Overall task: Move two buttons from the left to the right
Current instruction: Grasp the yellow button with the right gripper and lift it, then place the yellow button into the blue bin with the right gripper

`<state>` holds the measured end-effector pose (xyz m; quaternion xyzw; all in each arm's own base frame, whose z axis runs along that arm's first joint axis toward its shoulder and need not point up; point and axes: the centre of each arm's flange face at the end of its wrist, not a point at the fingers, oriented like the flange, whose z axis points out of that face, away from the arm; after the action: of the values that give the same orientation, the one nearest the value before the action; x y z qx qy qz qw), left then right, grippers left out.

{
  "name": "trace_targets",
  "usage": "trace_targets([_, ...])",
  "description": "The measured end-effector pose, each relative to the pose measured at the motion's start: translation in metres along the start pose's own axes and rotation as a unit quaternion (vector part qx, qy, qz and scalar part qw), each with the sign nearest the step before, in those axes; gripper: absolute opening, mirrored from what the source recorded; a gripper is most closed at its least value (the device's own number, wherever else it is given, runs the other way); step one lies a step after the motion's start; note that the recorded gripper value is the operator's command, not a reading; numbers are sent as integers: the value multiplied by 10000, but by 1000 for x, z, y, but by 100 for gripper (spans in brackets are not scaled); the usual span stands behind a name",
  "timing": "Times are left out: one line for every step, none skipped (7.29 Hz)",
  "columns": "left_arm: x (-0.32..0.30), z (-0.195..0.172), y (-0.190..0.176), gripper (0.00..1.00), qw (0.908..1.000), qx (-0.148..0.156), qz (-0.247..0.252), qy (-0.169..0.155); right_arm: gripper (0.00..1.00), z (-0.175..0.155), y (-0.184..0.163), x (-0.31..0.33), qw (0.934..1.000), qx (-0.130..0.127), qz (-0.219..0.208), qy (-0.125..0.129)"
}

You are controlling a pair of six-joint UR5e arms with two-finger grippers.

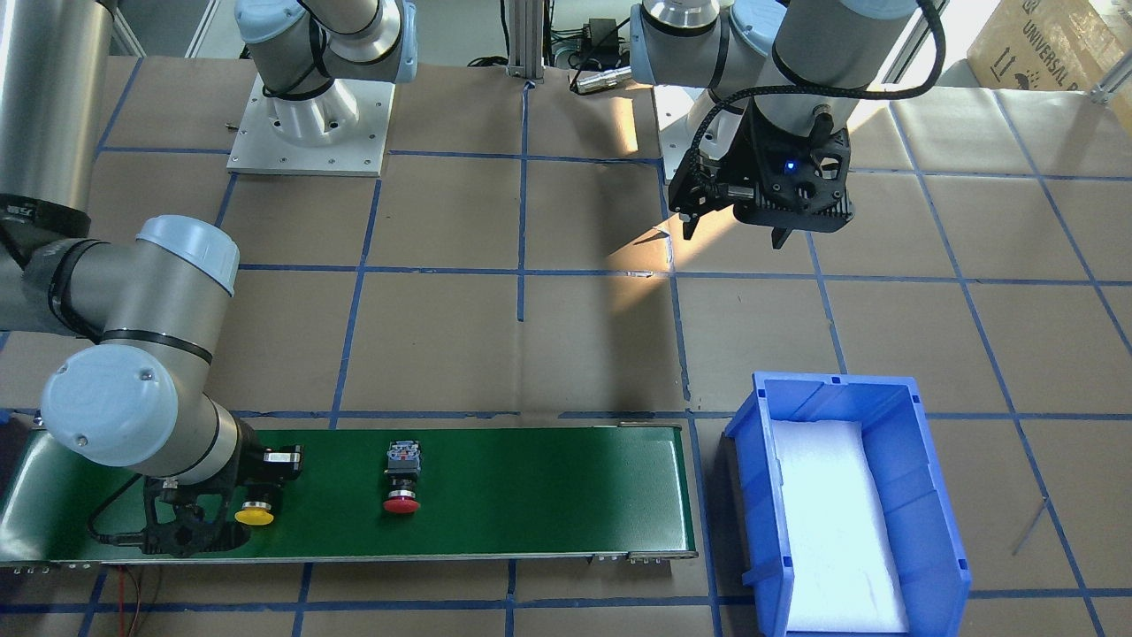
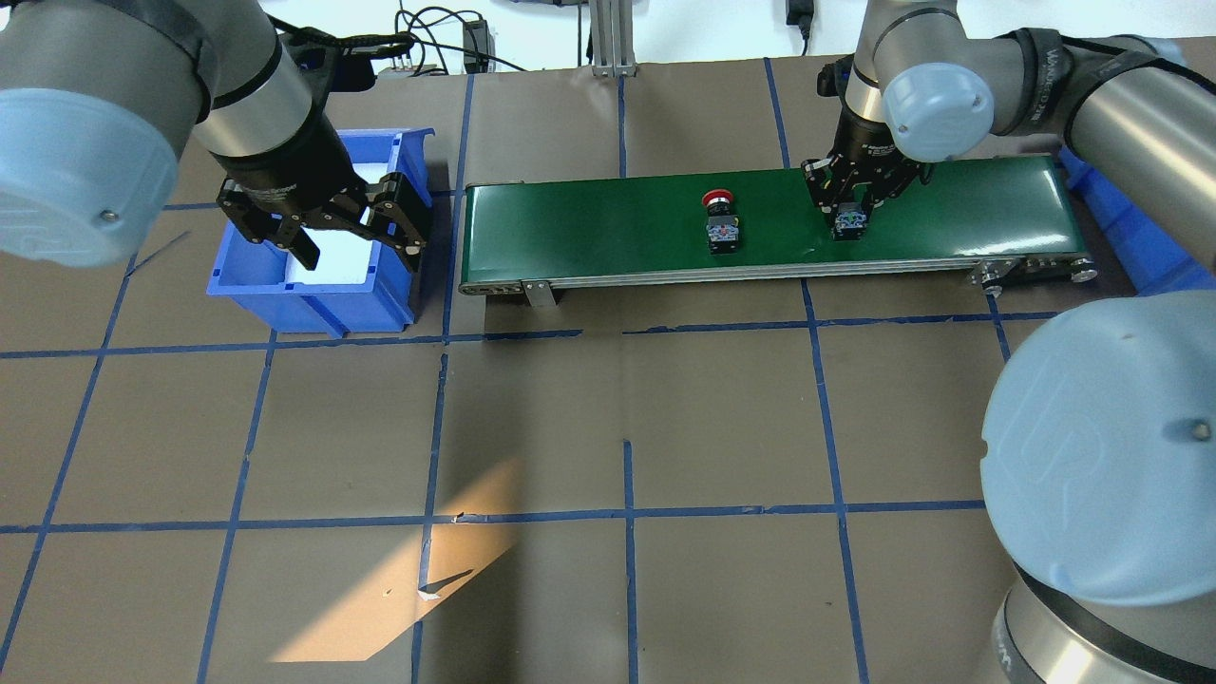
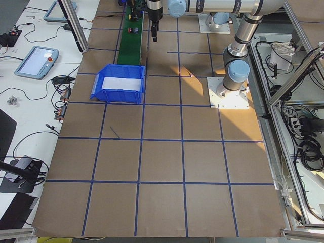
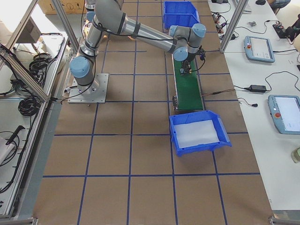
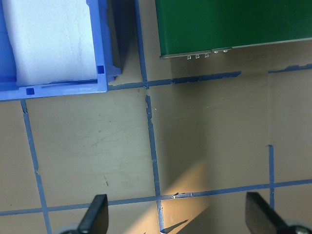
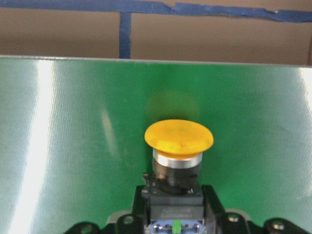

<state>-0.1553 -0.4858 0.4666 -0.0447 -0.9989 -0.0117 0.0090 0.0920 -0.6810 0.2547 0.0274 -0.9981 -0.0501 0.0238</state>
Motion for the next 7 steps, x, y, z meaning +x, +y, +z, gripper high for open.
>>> trace_targets([0, 0, 0, 100, 10000, 4, 0, 0, 27, -4, -1, 2, 10000, 22, 7, 11])
trace_targets([0, -1, 0, 100, 10000, 8, 0, -1, 27, -15, -3, 8, 10000, 80, 4, 23])
trace_targets([0, -1, 0, 100, 10000, 10, 0, -1, 27, -36, -8, 26, 9999, 110, -42, 78])
trace_targets([0, 0, 0, 100, 10000, 1, 0, 0, 27, -64, -11, 58, 9997, 58, -155, 193])
trace_targets([0, 2, 0, 100, 10000, -13, -1, 0, 23, -88, -11, 100, 9990, -33, -308, 328])
trace_targets([0, 3, 0, 100, 10000, -24, -1, 1, 22, -108, -5, 152, 9980, -88, -421, 466])
trace_targets([0, 3, 0, 100, 10000, -30, -3, 1, 22, -124, 10, 213, 9974, -102, -473, 533])
